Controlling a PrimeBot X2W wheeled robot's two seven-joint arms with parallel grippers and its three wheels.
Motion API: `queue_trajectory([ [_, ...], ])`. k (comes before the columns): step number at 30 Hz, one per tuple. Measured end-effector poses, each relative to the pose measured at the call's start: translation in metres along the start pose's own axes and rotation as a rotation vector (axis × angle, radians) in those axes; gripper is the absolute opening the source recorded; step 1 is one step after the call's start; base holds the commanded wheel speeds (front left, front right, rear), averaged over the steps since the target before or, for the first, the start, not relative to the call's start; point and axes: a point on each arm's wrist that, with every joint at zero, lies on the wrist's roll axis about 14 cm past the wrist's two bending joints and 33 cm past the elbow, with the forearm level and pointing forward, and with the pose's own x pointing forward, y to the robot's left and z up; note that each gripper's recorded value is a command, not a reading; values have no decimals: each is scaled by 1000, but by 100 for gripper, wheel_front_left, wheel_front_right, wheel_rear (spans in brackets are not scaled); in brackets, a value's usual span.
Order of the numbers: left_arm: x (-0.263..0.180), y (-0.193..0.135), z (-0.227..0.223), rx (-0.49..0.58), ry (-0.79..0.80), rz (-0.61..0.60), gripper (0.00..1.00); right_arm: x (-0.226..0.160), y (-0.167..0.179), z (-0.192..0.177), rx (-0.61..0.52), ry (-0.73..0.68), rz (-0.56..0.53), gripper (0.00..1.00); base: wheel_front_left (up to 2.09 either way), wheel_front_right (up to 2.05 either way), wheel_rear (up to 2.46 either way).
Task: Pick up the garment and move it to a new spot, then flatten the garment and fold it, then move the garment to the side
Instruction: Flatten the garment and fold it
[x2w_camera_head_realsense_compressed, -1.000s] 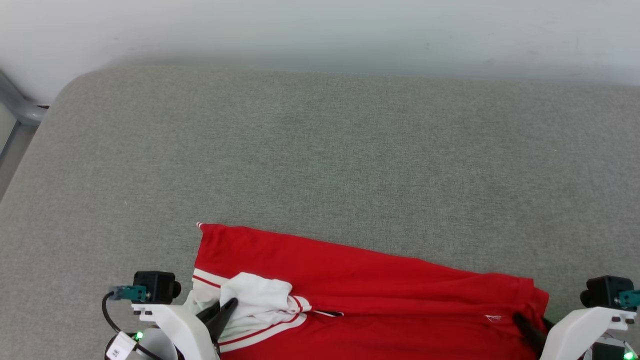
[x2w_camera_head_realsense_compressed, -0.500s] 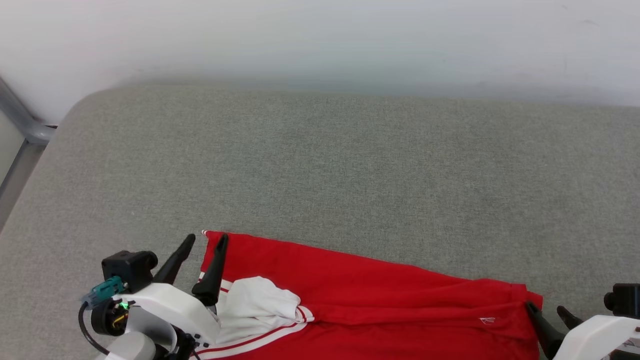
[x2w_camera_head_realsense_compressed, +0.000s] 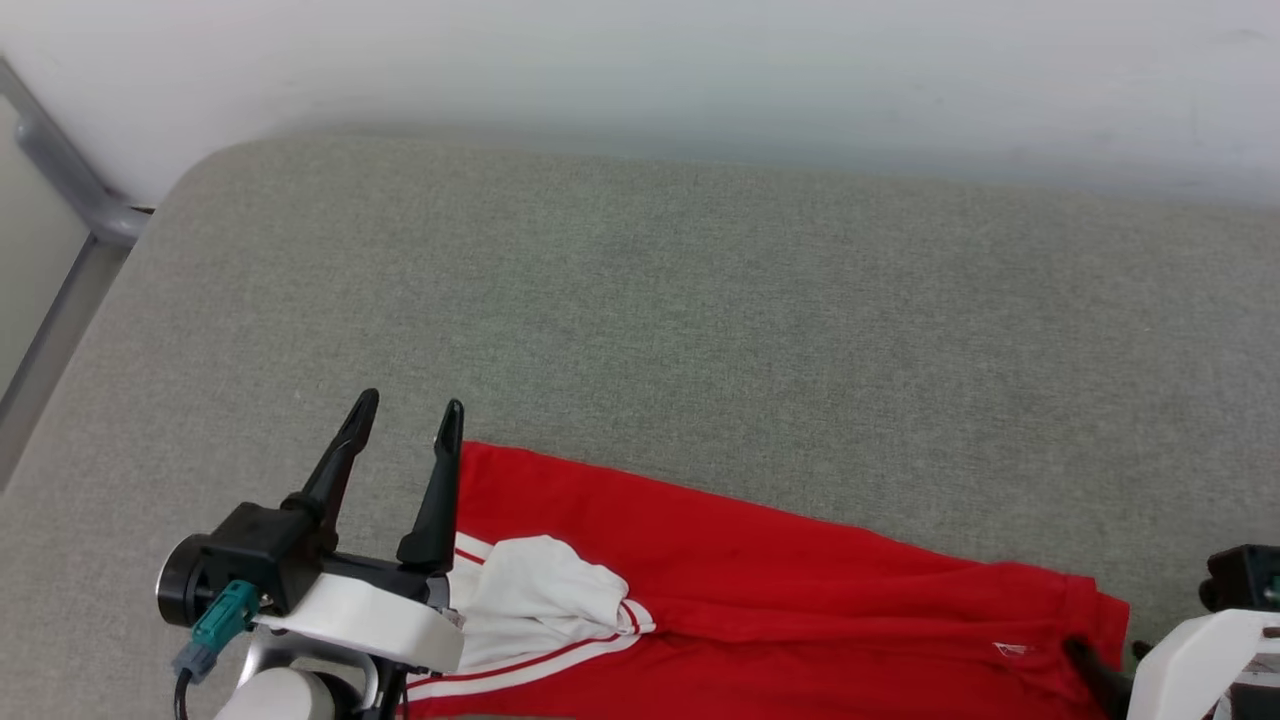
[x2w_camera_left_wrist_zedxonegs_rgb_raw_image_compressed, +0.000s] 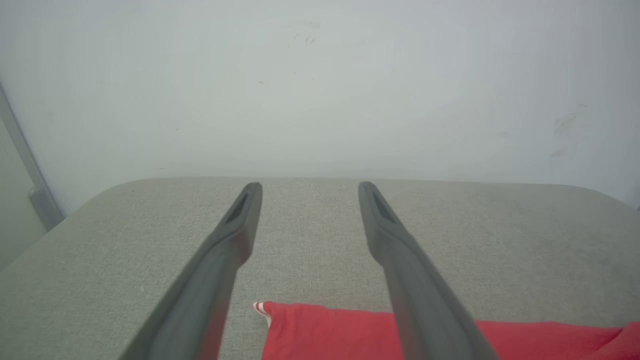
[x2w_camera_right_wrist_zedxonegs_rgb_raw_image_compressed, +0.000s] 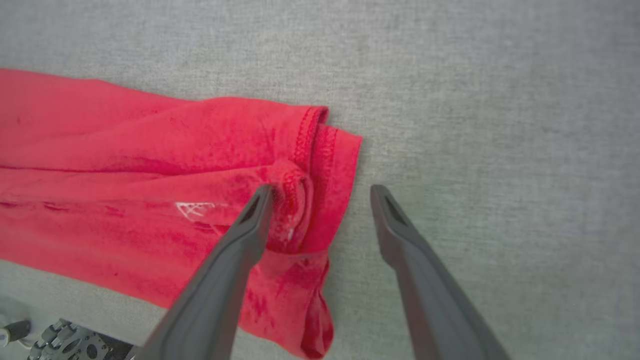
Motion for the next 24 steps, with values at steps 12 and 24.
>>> queue_trajectory([
  [12, -5, 5, -7, 26, 2, 22, 100, 30, 26, -42, 38, 202, 83, 0, 0, 0, 0],
  [24, -14, 3, -6, 47, -8, 14, 100, 20, 22, -16, 45, 100, 90, 0, 0, 0, 0],
])
